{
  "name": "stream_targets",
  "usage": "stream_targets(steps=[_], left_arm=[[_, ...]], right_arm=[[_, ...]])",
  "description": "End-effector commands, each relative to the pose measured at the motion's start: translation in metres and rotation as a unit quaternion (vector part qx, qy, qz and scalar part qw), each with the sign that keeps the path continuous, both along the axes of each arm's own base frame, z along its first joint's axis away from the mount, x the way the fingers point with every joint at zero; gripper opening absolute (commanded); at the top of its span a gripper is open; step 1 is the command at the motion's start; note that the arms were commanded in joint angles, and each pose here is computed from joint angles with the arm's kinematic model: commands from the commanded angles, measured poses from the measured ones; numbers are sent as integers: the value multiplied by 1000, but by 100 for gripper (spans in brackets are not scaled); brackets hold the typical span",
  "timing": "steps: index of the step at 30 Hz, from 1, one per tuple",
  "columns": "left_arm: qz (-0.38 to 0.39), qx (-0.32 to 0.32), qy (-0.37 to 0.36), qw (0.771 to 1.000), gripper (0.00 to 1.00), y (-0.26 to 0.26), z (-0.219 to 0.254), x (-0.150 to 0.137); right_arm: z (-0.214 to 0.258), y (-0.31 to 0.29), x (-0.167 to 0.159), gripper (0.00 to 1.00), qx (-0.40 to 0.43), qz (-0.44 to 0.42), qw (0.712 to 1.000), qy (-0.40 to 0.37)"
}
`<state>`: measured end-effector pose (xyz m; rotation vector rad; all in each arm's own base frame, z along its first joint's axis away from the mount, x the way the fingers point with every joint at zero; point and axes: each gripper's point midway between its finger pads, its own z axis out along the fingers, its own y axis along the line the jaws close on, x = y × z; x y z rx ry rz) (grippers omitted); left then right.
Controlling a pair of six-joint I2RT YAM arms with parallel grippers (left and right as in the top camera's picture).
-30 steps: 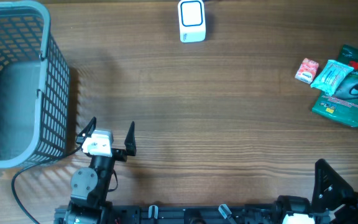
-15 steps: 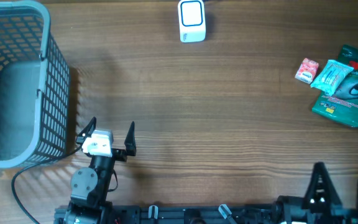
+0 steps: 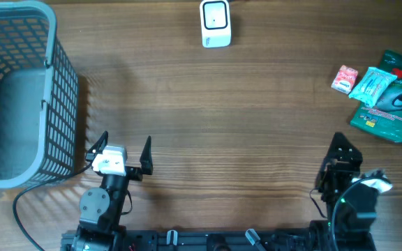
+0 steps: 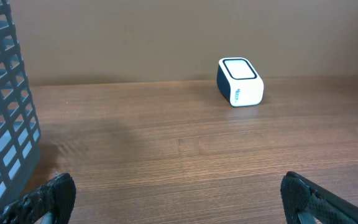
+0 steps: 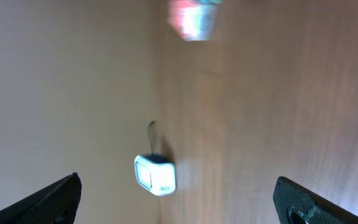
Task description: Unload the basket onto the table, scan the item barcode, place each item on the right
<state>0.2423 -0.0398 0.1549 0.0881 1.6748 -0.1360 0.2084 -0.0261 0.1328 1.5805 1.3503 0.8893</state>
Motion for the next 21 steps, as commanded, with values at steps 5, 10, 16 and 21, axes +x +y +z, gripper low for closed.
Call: stream_targets(steps=[5,10,16,21], left_arm=[[2,-3,-2,1000,100,0,0,0],[2,-3,-2,1000,100,0,0,0],[2,-3,-2,1000,100,0,0,0],[2,-3,-2,1000,100,0,0,0]], right_arm=[[38,-16,20,100,-5,-49,991,-127],[48,-15,30,100,-254,8,959,-128],[47,-11,32,100,-536,79,838,-61],[47,-14,32,100,-679,107,727,-4]])
